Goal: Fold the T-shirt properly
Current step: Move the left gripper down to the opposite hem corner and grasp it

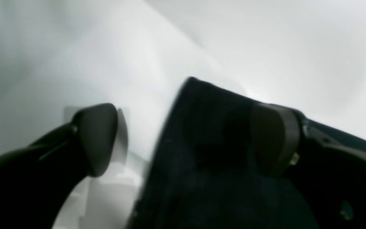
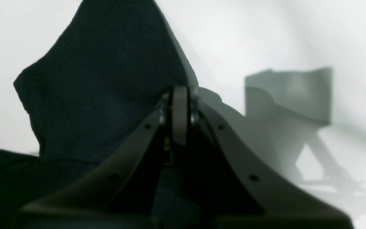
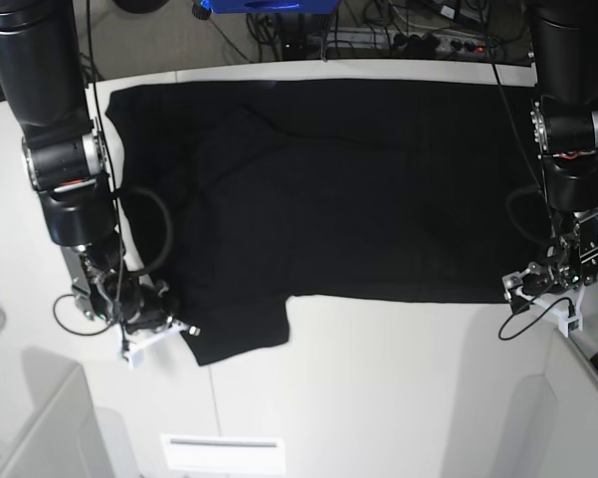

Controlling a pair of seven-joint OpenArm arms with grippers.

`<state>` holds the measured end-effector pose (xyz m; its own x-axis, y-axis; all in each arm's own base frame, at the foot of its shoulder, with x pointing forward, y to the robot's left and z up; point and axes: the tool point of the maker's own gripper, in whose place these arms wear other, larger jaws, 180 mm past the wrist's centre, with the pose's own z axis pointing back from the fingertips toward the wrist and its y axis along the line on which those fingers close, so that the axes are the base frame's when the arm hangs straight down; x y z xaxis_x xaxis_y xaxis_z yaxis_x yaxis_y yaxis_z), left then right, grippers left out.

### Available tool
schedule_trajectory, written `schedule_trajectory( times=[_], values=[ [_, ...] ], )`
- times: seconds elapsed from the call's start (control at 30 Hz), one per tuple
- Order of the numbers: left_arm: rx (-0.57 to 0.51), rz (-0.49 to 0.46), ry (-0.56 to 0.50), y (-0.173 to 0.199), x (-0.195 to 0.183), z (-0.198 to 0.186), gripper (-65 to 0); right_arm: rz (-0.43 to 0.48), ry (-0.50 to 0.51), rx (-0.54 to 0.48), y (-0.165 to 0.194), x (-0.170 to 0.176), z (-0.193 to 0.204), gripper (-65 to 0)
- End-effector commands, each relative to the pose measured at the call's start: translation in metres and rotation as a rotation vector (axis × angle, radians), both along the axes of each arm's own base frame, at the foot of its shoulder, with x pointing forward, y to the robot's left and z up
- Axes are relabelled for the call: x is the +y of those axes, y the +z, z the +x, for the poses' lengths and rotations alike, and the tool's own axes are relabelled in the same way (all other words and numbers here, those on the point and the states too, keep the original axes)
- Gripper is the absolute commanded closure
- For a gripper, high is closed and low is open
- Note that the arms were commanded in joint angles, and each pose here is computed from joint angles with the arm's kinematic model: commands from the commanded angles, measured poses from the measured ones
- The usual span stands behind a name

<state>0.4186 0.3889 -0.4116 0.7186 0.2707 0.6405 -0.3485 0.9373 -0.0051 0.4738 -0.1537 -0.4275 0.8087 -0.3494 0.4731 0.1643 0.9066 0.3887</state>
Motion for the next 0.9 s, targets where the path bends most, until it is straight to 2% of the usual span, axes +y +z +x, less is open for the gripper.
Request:
schedule_trajectory(
  times=[0.0,0.23,0.43,0.6,0.67,0.83,0.87],
  values=[
    [-0.061,0.020,0.007,0.022,0.009,0.015,-62.9,0.008,-0.006,-0.071,0.026,-0.002,0.022,0.0],
    [-0.050,0.014,0.001,0.017,0.005,0.013,-61.7,0.008,-0.006,-0.071,0.026,-0.002,0.022,0.0],
    [-0.042,0.013,0.001,0.014,0.004,0.011,-45.9,0.008,-0.006,-0.071,0.026,-0.002,0.022,0.0],
    [-0.017,-0.005,0.006,0.002,-0.001,0.006,-36.9,0.008,-0.006,-0.060,0.021,-0.002,0.018,0.0],
    [-0.013,-0.016,0.001,-0.002,-0.008,0.006,-28.6,0.006,-0.006,-0.057,0.020,-0.003,0.016,0.0],
    [-0.008,-0.012,-0.010,-0.006,-0.011,0.002,-2.0,0.006,-0.005,-0.055,0.018,-0.003,0.015,0.0],
    [-0.008,-0.011,-0.013,-0.007,-0.012,0.001,0.0,0.006,-0.005,-0.050,0.016,-0.003,0.013,0.0]
  ],
)
